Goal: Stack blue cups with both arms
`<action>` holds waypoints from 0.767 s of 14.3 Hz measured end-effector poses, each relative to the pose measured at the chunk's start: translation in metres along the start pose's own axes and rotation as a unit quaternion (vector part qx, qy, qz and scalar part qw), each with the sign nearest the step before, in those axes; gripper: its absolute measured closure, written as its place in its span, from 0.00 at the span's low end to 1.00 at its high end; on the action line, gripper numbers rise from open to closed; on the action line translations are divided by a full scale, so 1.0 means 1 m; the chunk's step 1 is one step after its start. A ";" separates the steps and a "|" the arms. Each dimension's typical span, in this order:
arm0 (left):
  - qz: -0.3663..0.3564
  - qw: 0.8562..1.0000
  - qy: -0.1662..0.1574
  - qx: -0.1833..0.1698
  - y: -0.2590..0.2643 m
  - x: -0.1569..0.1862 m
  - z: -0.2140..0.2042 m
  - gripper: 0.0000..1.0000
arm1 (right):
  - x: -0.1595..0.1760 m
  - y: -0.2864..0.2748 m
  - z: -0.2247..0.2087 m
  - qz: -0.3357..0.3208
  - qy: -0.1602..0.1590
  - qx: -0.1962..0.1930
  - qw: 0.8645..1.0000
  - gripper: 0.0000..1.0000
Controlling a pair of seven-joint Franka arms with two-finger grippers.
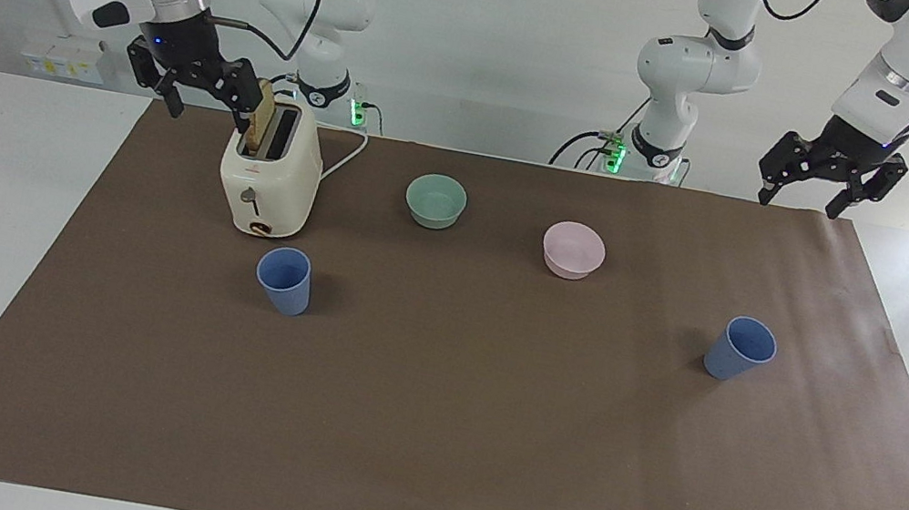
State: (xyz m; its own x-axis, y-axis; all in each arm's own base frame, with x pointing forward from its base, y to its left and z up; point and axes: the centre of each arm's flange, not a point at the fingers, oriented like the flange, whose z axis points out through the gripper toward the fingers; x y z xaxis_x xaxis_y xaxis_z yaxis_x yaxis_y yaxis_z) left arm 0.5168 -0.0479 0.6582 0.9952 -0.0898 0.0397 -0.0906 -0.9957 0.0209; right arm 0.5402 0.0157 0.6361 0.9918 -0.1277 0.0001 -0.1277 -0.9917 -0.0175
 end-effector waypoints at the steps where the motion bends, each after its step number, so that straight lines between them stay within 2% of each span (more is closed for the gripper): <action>1: 0.000 1.000 0.000 0.000 0.000 0.000 0.000 0.00 | 0.000 0.000 0.000 0.000 0.000 0.000 1.000 0.00; 11: -0.004 1.000 0.001 0.000 -0.004 0.000 0.001 0.00 | 0.000 0.000 0.000 0.000 0.000 0.000 1.000 0.00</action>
State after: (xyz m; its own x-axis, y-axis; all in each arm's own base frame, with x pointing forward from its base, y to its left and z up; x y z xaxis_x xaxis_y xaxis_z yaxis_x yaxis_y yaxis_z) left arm 0.5176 -0.0439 0.6576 0.9957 -0.0825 0.0423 -0.0834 -0.9963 0.0215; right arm 0.5402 0.0157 0.6361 0.9918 -0.1277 0.0001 -0.1277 -0.9917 -0.0175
